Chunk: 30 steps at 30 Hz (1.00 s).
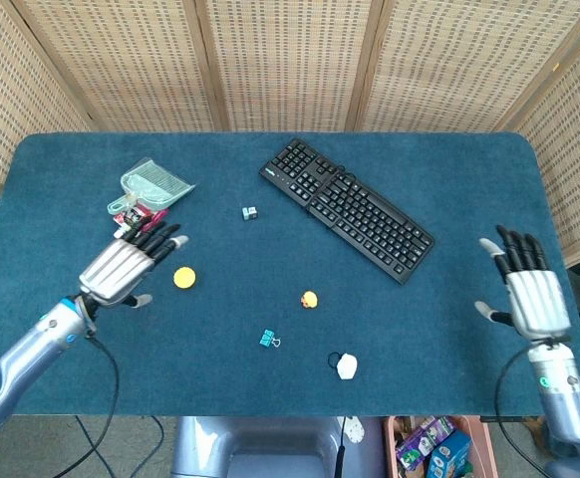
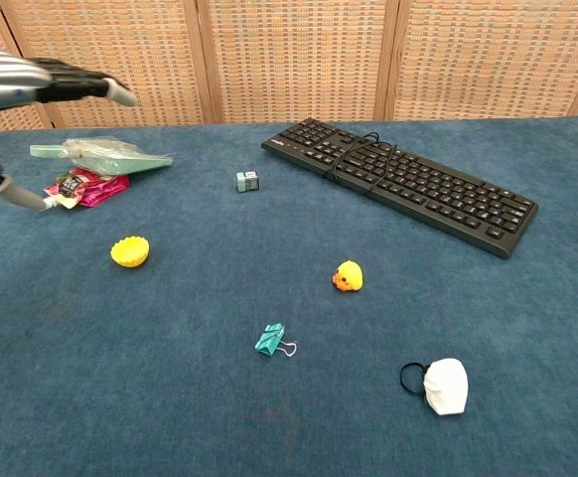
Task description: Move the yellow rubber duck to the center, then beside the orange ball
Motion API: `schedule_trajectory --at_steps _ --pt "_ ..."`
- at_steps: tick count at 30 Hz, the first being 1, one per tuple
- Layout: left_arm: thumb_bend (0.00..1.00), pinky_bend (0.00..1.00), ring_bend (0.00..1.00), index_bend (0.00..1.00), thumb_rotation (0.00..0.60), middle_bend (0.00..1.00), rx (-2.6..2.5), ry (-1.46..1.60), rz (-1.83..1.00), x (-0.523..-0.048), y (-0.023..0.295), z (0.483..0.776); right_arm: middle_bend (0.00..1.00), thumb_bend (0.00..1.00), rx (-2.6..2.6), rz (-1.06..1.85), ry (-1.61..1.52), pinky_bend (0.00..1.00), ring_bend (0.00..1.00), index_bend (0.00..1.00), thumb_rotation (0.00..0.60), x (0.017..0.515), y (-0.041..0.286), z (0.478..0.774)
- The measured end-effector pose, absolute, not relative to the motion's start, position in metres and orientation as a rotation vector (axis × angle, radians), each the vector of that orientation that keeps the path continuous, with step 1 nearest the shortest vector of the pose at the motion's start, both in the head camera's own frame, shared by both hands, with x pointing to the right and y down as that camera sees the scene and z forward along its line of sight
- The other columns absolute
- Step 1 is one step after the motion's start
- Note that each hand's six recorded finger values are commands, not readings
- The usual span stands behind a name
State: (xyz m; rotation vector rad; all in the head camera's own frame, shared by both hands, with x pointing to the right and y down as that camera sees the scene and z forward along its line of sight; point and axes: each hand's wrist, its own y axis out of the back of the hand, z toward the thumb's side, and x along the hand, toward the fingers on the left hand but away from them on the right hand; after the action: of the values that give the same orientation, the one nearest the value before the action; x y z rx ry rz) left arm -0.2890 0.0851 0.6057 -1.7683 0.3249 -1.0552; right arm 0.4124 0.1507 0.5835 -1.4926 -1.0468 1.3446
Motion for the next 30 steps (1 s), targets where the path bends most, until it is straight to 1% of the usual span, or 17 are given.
schedule_trajectory --at_steps 4,11,16,21,23,25,27,30 --pt "0.00 0.00 0.00 0.00 0.600 0.00 -1.811 0.201 -0.947 -0.237 0.081 0.620 0.00 0.00 -1.466 1.376 -1.082 0.00 0.00 0.00 0.600 0.427 0.168 0.578" --pt "0.00 0.00 0.00 0.01 0.600 0.00 -1.818 0.083 -0.875 -0.180 0.083 0.642 0.00 0.00 -1.450 1.408 -1.110 0.00 0.00 0.00 0.600 0.434 0.174 0.570" --pt "0.00 0.00 0.00 0.04 0.600 0.00 -1.807 0.015 -0.854 -0.137 0.086 0.663 0.00 0.00 -1.430 1.420 -1.125 0.00 0.00 0.00 0.600 0.440 0.176 0.561" --pt "0.00 0.00 0.00 0.11 0.600 0.00 -1.786 -0.043 -0.857 -0.100 0.089 0.688 0.00 0.00 -1.436 1.452 -1.117 0.00 0.00 0.00 0.600 0.445 0.178 0.564" --pt "0.02 0.00 0.00 0.15 0.600 0.00 -1.781 -0.064 -0.864 -0.084 0.089 0.698 0.00 0.00 -1.424 1.461 -1.116 0.00 0.00 0.00 0.600 0.447 0.178 0.563" --pt "0.06 0.00 0.00 0.19 0.600 0.00 -1.774 -0.085 -0.866 -0.071 0.090 0.706 0.00 0.00 -1.415 1.467 -1.128 0.00 0.00 0.00 0.600 0.450 0.178 0.561" --pt "0.10 0.00 0.00 0.21 0.600 0.00 -1.769 -0.096 -0.870 -0.062 0.090 0.710 0.00 0.00 -1.406 1.471 -1.137 0.00 0.00 0.00 0.600 0.452 0.178 0.559" --pt "0.13 0.00 0.00 0.25 0.600 0.00 -1.771 -0.099 -0.876 -0.050 0.090 0.714 0.00 0.00 -1.403 1.473 -1.146 0.00 0.00 0.00 0.600 0.454 0.178 0.557"
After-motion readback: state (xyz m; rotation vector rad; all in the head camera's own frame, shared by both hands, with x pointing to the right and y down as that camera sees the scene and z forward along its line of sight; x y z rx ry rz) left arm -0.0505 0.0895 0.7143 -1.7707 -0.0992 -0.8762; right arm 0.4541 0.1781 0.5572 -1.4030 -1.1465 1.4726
